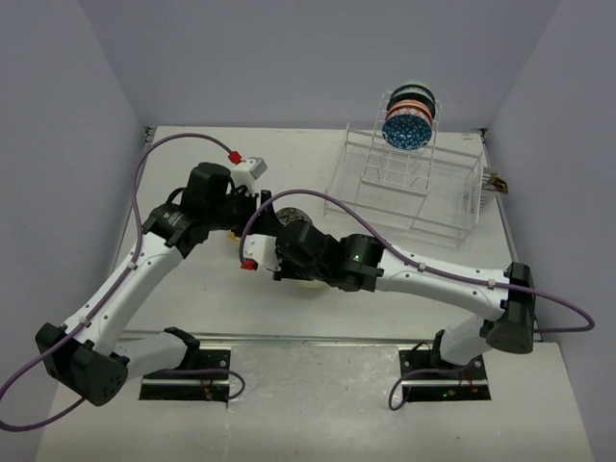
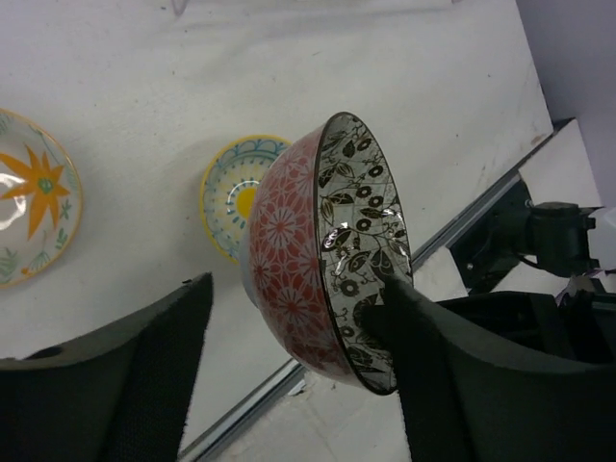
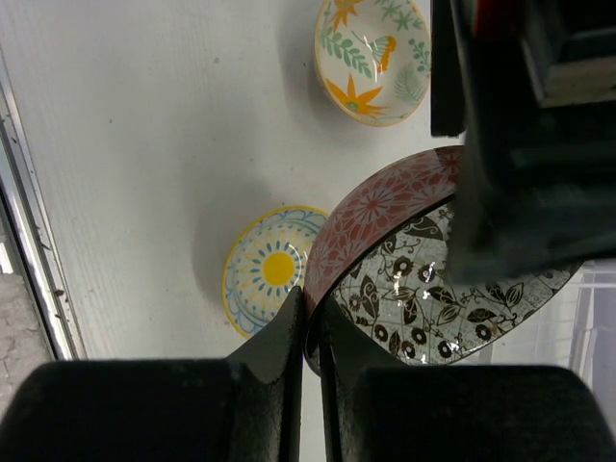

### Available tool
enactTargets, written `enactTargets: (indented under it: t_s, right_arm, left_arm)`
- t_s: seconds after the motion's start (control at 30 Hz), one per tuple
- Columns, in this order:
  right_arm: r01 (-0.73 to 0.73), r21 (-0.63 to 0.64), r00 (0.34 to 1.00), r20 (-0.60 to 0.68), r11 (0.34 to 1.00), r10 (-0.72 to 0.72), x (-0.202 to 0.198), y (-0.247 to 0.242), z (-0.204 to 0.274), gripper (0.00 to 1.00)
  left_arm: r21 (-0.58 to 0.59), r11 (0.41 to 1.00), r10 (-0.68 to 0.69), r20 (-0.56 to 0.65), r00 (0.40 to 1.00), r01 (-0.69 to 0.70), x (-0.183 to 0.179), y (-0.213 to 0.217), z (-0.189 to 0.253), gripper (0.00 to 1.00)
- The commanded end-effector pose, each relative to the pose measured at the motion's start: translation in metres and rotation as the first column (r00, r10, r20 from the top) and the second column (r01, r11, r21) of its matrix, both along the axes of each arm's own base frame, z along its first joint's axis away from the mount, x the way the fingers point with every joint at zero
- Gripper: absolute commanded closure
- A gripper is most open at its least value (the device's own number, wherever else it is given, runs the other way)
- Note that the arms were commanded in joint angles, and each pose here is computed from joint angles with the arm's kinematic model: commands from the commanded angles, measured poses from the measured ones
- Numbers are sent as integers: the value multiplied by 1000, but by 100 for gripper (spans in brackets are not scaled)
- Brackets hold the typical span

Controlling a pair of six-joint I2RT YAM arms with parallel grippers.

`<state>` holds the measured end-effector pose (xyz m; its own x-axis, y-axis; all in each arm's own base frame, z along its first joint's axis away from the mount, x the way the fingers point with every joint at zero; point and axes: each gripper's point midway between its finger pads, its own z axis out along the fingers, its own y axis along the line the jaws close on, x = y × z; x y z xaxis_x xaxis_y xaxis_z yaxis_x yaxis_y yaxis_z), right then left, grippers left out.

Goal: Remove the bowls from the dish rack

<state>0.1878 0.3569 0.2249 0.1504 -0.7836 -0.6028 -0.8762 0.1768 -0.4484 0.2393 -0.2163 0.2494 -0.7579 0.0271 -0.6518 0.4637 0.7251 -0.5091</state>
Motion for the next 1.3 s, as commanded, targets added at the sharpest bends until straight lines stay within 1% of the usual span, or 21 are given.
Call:
enactTargets:
  t_s: [0.0,0.03,0.07,0.13,0.23,0.37,0.43,0.47,0.5,0.53,0.67,0.7,0.8,0.83,0.87,0.93,0.97,1.1,1.13,1.2,1.27]
  right_arm:
    - [26,-17,997,67,1000,-25,10,-2,19,100]
    - [38,-25,996,78,999,-36,13,-3,18,100]
    - [41,-25,996,82,999,-39,13,-2,18,100]
    - [47,-10,994,99,999,-45,15,1,21,100]
    - [60,23,990,126,998,-63,20,5,29,100]
    - [69,120,982,166,990,-89,26,12,47,98]
    - [78,138,982,160,987,-100,25,11,43,60]
    - [86,170,980,165,982,-115,26,11,50,33]
    - [104,179,980,149,978,-132,25,8,45,2]
    - [114,192,980,141,975,-143,25,6,46,1]
    - [182,303,967,117,936,-226,23,-10,54,1]
    - [213,365,952,129,906,-277,25,-24,71,1]
    - [253,505,937,84,825,-338,20,-44,84,1]
    - [278,560,932,40,781,-360,19,-47,90,1]
    - [295,562,930,15,773,-366,16,-52,79,1]
    - [337,631,921,-66,699,-385,9,-65,88,1]
    - [357,635,916,-93,685,-391,7,-70,80,1]
    - [425,740,881,-206,521,-426,0,-102,90,1]
    - [432,802,867,-242,413,-436,-1,-122,110,1]
    - [432,826,861,-258,361,-439,-4,-138,105,1]
    - [397,882,870,-274,253,-410,-12,-161,124,1]
  left_arm:
    - [75,997,-4,21,1000,2,3,4,-10,43]
    - [86,996,5,21,1000,-7,5,6,-12,65]
    - [112,993,35,28,999,-38,9,11,-14,76]
    - [131,990,56,28,998,-60,13,14,-18,88]
    - [148,987,63,16,998,-65,16,14,-25,100]
    - [176,977,113,36,993,-118,24,21,-30,100]
    - [200,962,175,68,982,-185,32,30,-30,100]
    - [229,935,253,99,962,-269,42,43,-31,100]
    - [237,922,288,112,951,-307,46,47,-31,100]
    - [250,894,345,143,928,-371,56,58,-31,100]
    - [226,839,484,104,869,-495,83,78,-49,100]
    - [221,809,540,86,837,-545,92,95,-56,100]
    - [142,773,619,50,784,-619,114,112,-63,100]
    - [146,753,643,40,765,-641,122,115,-70,100]
    - [154,739,659,34,751,-656,127,119,-74,100]
    - [194,714,685,8,728,-673,136,125,-92,100]
    - [203,705,695,-4,719,-680,139,129,-99,100]
    - [222,705,697,-36,716,-674,147,130,-125,100]
    - [231,706,696,-51,716,-670,147,129,-131,100]
    - [235,705,698,-63,713,-669,145,129,-139,100]
    - [228,706,700,-75,711,-671,144,128,-143,100]
